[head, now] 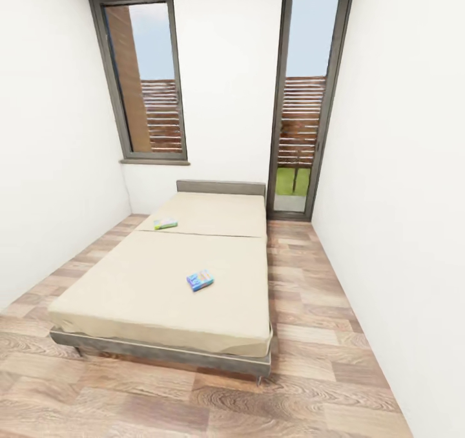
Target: Put all the toys in the child's room - the three board games (two on the bed and one on the table), the two jigsaw puzzles on the table, and the tennis ball on the table - inside the toy box on the table in the child's room.
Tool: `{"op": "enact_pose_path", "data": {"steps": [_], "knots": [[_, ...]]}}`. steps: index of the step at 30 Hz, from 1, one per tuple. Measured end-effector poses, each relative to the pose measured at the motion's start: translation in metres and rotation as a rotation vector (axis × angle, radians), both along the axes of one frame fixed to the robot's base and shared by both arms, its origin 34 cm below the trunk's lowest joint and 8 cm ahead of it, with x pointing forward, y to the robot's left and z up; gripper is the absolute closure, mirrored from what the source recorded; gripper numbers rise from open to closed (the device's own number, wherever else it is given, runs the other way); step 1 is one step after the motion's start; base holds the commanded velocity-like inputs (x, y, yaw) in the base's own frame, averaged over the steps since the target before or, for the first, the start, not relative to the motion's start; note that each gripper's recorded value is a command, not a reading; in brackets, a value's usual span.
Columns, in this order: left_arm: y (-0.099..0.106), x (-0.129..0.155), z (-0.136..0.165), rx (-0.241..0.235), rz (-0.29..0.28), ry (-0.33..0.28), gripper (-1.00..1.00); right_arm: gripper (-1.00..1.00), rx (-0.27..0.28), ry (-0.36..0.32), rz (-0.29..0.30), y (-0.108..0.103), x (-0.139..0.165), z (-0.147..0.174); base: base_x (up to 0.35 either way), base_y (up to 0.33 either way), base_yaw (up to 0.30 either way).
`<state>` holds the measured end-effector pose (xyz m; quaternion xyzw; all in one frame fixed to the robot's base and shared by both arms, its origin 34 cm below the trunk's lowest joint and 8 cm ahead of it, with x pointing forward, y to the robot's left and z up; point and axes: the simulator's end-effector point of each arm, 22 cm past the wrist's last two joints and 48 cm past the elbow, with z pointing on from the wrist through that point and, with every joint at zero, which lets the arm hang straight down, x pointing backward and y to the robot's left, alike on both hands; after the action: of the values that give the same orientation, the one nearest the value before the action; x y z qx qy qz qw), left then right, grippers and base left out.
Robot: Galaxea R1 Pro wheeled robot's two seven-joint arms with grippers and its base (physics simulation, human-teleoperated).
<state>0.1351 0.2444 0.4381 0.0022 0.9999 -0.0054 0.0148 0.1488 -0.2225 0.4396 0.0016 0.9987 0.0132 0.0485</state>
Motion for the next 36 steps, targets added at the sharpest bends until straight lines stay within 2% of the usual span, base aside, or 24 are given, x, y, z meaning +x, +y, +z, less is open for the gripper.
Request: {"op": "enact_pose_path", "data": {"steps": [36], "knots": [[0.0,0.0,0.0,0.0,0.0,0.0,-1.0,-1.0,-0.001,0.0,0.002,-0.0005,0.0,0.0,0.0,0.0,0.275]]}}
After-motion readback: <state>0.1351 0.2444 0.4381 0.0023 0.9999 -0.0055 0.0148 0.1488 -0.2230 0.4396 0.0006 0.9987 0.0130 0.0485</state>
